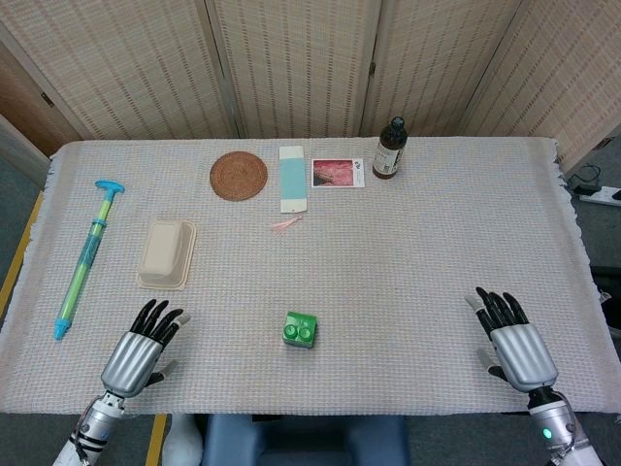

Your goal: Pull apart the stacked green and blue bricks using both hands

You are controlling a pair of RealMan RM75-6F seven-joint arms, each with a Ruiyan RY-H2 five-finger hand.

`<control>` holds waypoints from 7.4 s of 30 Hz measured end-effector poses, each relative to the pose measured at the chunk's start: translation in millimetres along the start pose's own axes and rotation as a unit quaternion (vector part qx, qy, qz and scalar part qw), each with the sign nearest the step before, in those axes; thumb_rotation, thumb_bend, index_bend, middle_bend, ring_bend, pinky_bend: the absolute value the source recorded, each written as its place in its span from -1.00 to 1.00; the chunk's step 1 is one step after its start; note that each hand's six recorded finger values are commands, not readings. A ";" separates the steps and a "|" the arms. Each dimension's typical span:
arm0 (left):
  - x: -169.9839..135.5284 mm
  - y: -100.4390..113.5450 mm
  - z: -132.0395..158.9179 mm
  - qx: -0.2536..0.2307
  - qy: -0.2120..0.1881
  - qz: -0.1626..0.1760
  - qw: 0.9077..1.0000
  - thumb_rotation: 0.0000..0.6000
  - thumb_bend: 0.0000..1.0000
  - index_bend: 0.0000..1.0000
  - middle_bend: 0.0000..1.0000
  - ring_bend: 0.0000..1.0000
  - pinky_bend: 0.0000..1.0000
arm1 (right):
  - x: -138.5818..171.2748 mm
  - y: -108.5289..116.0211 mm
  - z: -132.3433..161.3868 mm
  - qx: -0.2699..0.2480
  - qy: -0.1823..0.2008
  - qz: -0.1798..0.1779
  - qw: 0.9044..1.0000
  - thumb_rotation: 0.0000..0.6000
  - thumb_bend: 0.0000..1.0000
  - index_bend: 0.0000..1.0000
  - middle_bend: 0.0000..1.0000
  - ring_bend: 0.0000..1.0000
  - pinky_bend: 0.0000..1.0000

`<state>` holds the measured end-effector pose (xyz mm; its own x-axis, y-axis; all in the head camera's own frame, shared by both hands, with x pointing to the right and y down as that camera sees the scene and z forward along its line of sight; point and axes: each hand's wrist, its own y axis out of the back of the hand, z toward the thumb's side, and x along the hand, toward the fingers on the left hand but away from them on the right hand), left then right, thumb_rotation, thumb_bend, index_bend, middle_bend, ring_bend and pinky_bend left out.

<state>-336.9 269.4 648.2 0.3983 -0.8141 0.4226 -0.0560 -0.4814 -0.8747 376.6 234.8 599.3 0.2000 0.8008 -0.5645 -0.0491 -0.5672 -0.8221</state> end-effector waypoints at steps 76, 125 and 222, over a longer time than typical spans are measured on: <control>153.0 -40.8 140.6 -0.208 -0.083 -0.081 0.971 1.00 -0.30 0.11 0.26 -0.64 -1.00 | -4.3 9.7 -9.4 -0.033 0.004 0.004 0.999 1.00 -0.19 -1.00 -1.00 -1.00 -1.00; 129.4 25.8 111.4 -0.302 -0.036 0.039 0.952 1.00 -0.16 0.54 0.74 -0.22 -1.00 | -140.1 -79.8 126.2 -0.492 0.194 0.169 0.832 1.00 -0.18 -0.95 -0.79 -0.81 -0.74; 124.7 20.7 123.6 -0.341 -0.057 0.027 0.938 1.00 -0.16 0.54 0.74 -0.23 -1.00 | -166.3 -79.0 254.3 -0.596 0.216 0.123 0.763 1.00 -0.19 0.50 0.26 0.11 0.24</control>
<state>-175.2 198.0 653.5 0.4712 -0.8220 0.3198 -0.6366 -0.5679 -0.5217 98.4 195.3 739.2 0.6451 0.6496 -0.4022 0.7367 -0.6684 0.1021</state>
